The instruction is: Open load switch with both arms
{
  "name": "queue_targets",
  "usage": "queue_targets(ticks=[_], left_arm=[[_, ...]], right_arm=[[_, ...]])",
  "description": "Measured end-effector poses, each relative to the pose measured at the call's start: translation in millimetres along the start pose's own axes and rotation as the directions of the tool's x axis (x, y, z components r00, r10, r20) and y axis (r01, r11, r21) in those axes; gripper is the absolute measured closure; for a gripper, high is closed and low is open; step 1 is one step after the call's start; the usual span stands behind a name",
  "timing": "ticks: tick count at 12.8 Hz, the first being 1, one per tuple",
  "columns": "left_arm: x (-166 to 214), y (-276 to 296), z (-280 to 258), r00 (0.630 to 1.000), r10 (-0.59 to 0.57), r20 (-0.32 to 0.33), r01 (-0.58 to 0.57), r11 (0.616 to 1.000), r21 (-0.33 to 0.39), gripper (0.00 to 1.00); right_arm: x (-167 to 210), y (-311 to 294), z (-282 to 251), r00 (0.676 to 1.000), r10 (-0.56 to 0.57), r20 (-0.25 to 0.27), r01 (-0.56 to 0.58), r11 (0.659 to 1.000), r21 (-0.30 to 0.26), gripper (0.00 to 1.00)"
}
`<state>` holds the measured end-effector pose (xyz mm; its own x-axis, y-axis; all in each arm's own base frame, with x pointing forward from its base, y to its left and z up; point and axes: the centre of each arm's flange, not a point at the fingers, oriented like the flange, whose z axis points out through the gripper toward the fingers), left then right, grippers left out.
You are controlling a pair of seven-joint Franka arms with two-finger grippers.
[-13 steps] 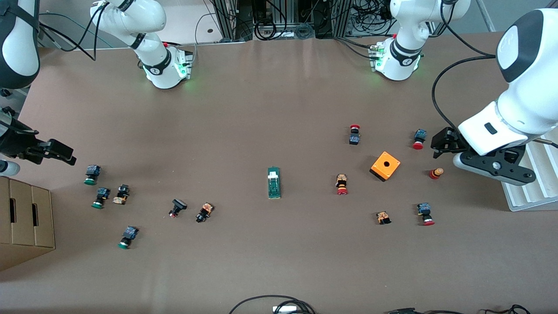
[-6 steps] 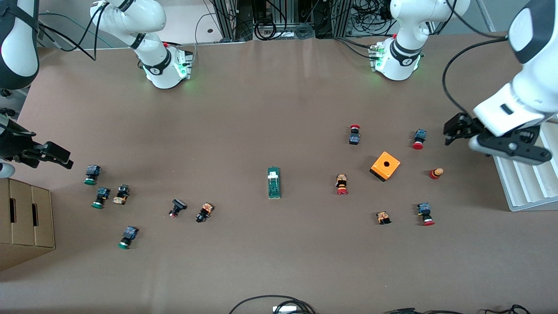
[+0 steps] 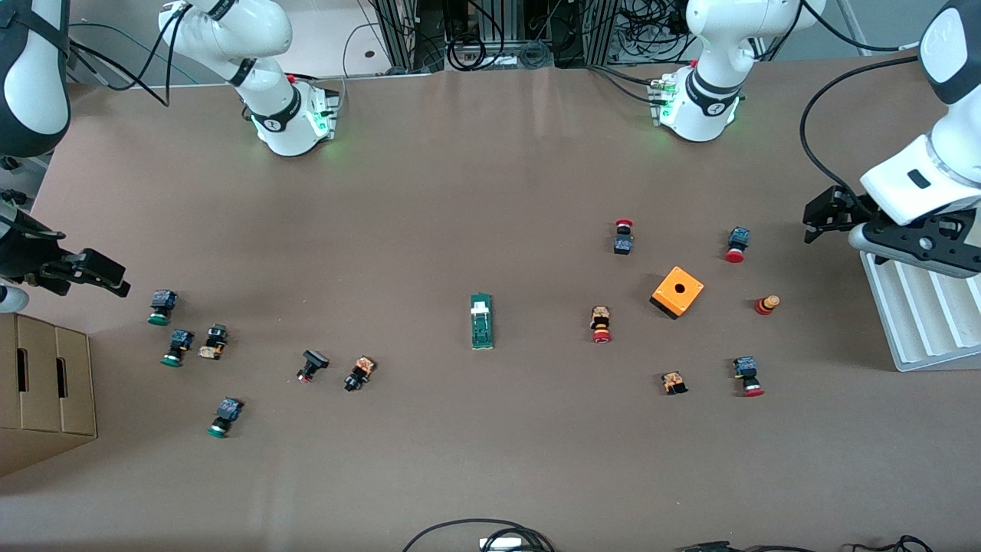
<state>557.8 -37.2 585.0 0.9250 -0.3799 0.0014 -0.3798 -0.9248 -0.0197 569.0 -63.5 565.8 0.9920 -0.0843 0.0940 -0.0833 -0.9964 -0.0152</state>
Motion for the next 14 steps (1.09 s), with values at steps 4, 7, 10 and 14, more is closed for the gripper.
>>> queue_targets(ticks=[4,7,10,14], left_arm=[[0.5,-1.0,1.1,1.0,-0.001,0.003,0.001,1.0,-0.001,0.0],[0.0,-2.3,1.1,1.0,-0.019,0.003,0.019,1.0,-0.001,0.0],[-0.9,-4.8,1.2,1.0,-0.029,0.003,0.029,1.0,-0.001,0.0],[-2.2,-9.0,1.8,0.994,-0.105,0.005,0.105,0.994,-0.002,0.0]], right_arm=[[0.0,-0.1,0.0,1.0,-0.001,0.0,0.001,1.0,0.0,0.0],[-0.1,-0.1,0.1,1.0,-0.002,0.001,0.002,1.0,0.0,0.0],[0.0,0.4,0.2,1.0,-0.002,0.001,0.002,1.0,0.0,0.0],[0.1,0.5,0.6,1.0,-0.002,0.001,0.002,1.0,0.0,0.0]])
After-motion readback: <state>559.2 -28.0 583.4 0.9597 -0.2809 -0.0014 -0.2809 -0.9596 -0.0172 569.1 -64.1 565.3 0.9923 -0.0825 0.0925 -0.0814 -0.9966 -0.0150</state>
